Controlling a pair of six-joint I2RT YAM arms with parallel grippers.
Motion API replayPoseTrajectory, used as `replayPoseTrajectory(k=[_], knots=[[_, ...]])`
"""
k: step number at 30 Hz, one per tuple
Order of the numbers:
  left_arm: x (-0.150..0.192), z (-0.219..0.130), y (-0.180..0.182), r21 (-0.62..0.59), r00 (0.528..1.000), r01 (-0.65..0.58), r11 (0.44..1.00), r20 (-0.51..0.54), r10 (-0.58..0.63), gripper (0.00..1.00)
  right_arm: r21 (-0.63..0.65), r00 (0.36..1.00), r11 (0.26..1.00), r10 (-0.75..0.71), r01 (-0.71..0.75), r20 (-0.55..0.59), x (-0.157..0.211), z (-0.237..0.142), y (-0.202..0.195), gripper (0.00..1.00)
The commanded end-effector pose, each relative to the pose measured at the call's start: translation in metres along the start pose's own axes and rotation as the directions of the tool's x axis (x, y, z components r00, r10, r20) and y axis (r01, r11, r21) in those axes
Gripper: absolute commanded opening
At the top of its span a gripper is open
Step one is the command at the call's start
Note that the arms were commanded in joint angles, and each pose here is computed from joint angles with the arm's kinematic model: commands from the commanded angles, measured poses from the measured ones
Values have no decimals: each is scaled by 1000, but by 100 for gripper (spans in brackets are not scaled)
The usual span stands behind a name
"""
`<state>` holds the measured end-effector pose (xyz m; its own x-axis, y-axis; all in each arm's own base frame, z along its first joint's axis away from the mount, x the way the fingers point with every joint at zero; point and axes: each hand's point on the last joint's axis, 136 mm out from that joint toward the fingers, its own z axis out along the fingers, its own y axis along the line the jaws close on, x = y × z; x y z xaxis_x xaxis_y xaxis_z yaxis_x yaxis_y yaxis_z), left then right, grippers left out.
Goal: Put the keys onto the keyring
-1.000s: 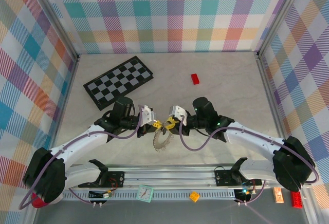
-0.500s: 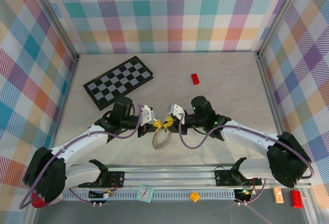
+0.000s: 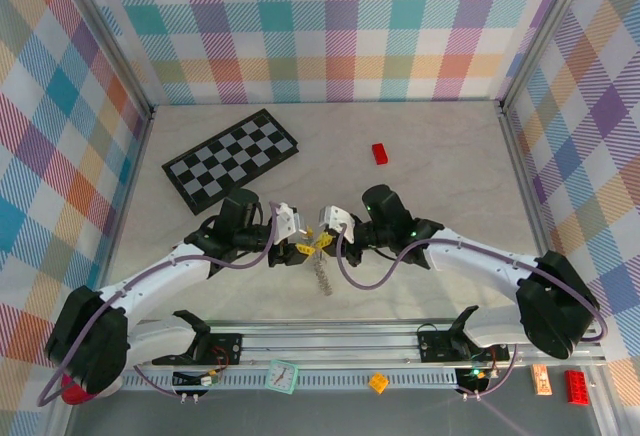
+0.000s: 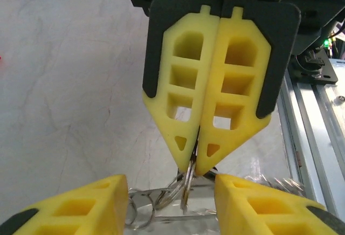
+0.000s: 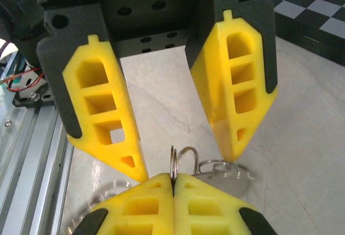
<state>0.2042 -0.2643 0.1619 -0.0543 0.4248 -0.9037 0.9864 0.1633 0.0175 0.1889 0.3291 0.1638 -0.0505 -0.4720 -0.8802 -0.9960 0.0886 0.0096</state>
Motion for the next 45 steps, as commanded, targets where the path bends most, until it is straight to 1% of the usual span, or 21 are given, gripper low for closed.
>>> replayPoseTrajectory(k=[1,2,6,8,10,12,16,23,32,35,40,45], knots=[[-14,-8,-1,-15,997,-77,997,-1,77,47,2,997,997,-75,75,-22,-12,-4,-3,0],[-15,-9,-2,-13,997,-83,996,-5,83,46,0,996,997,-82,82,-32,-13,-4,-2,0],[-16,-11,-5,4,995,-101,995,-16,101,35,-7,992,995,-100,100,-81,-13,-4,-2,0],[-18,-11,-6,10,994,-105,994,-9,105,31,-12,990,994,-105,105,-98,-13,-3,-1,0],[-20,-12,-7,14,994,-108,994,-4,108,29,-12,988,994,-108,108,-109,-14,-2,-1,0],[-21,-11,-7,18,994,-108,994,-2,108,23,-13,987,994,-112,111,-117,-15,-1,-1,0],[-19,-10,-7,26,995,-104,994,-6,104,18,-26,986,993,-119,116,-121,-18,2,1,0],[-14,-7,-9,48,994,-105,993,-30,107,18,-47,988,993,-114,109,-107,-26,7,4,0],[-2,-9,-13,56,989,-121,991,-77,125,22,-47,986,993,-112,107,-126,-20,8,4,0],[-1,-9,-14,51,990,-118,992,-70,122,23,-49,985,993,-110,104,-130,-18,9,4,0],[-2,-6,-14,59,993,-107,993,-49,110,21,-62,988,994,-101,95,-117,-19,10,6,0],[-1,-3,-11,63,993,-103,993,-56,106,20,-72,990,993,-98,91,-99,-23,10,9,0]])
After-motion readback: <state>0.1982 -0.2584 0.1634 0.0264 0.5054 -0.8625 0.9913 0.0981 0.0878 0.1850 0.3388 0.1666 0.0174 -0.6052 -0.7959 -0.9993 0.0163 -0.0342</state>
